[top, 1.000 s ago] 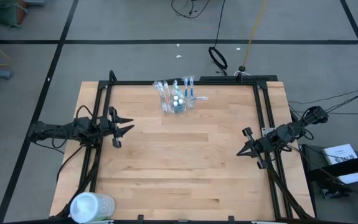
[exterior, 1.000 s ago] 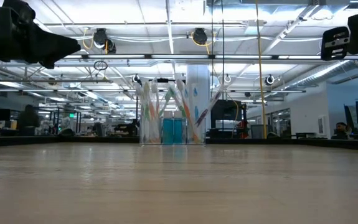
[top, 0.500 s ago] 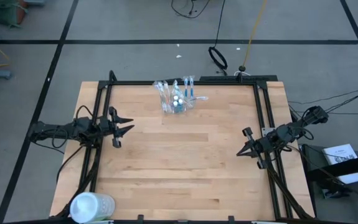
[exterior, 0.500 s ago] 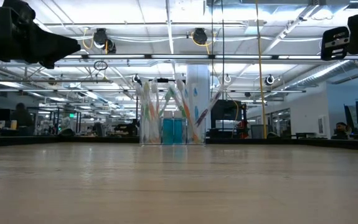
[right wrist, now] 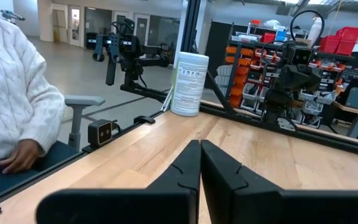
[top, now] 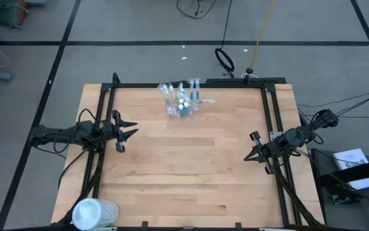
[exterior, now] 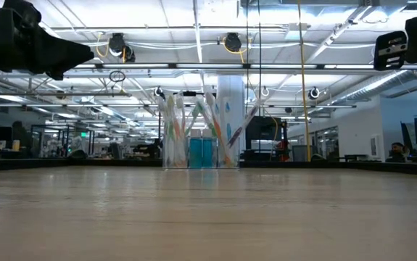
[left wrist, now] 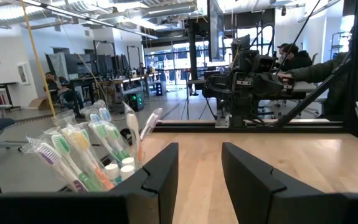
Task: Pick & Place toothbrushing station
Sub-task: Return To Home Position
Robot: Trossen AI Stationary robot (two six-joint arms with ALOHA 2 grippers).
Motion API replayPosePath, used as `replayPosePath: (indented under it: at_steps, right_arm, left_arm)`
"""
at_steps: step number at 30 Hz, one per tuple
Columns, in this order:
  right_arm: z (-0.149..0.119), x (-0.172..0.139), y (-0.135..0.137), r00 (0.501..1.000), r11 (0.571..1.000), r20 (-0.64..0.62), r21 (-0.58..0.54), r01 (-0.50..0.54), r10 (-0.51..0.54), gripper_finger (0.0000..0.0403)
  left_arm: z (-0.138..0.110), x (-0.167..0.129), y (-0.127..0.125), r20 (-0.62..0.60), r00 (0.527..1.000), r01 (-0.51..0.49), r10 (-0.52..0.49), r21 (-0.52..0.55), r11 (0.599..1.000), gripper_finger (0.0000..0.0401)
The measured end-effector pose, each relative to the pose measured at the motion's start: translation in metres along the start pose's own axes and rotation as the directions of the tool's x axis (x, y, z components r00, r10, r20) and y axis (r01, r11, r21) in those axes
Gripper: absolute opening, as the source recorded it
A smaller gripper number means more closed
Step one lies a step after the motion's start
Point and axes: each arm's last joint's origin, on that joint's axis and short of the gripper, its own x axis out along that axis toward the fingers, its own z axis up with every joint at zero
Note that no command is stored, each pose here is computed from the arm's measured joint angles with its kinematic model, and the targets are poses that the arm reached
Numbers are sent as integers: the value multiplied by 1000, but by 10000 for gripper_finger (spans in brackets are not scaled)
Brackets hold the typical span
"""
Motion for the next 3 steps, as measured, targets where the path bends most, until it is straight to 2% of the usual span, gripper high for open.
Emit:
replayPosePath:
  at_steps: [3]
  right_arm:
    - [0,0,0,1000,1000,0,0,0,0,2]
  left_arm:
    - [0,0,0,0,1000,0,0,0,1000,127]
